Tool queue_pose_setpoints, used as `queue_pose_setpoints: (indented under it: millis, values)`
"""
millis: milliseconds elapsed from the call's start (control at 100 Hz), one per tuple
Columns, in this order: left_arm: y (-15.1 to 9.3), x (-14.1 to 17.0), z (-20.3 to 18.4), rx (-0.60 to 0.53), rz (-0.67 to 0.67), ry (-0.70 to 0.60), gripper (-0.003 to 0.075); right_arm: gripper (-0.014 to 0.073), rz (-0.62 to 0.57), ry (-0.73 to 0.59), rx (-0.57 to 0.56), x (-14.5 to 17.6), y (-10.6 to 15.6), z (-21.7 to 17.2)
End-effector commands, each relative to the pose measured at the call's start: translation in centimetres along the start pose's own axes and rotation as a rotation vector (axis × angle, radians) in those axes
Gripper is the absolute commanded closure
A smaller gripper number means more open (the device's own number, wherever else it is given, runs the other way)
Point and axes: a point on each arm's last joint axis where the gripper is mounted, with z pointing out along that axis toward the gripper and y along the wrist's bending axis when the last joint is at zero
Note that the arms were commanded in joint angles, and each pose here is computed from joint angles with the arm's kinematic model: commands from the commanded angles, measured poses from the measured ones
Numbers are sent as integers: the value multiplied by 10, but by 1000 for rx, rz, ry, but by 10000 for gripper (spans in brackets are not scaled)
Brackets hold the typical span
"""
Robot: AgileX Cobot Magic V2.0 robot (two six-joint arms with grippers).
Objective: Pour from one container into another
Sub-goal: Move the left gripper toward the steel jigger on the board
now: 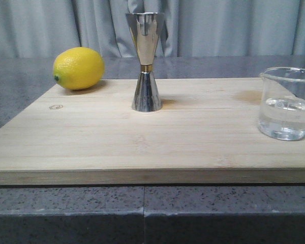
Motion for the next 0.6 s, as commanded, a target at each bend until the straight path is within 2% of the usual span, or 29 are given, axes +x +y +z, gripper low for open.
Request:
queue_pose_setpoints:
  millis: [0, 170, 420, 590]
  values:
    - [0, -20, 0, 43, 71, -140, 225, -38, -8, -91, 3, -16, 0, -4]
    - [1, -28, 13, 134, 107, -245, 225, -38, -8, -91, 3, -16, 0, -4]
    - [5, -26, 31, 239, 159, -320, 225, -38, -7, -91, 2, -16, 0, -4]
    - [11, -27, 44, 381, 168, -384, 225, -38, -7, -92, 2, -16, 0, -4]
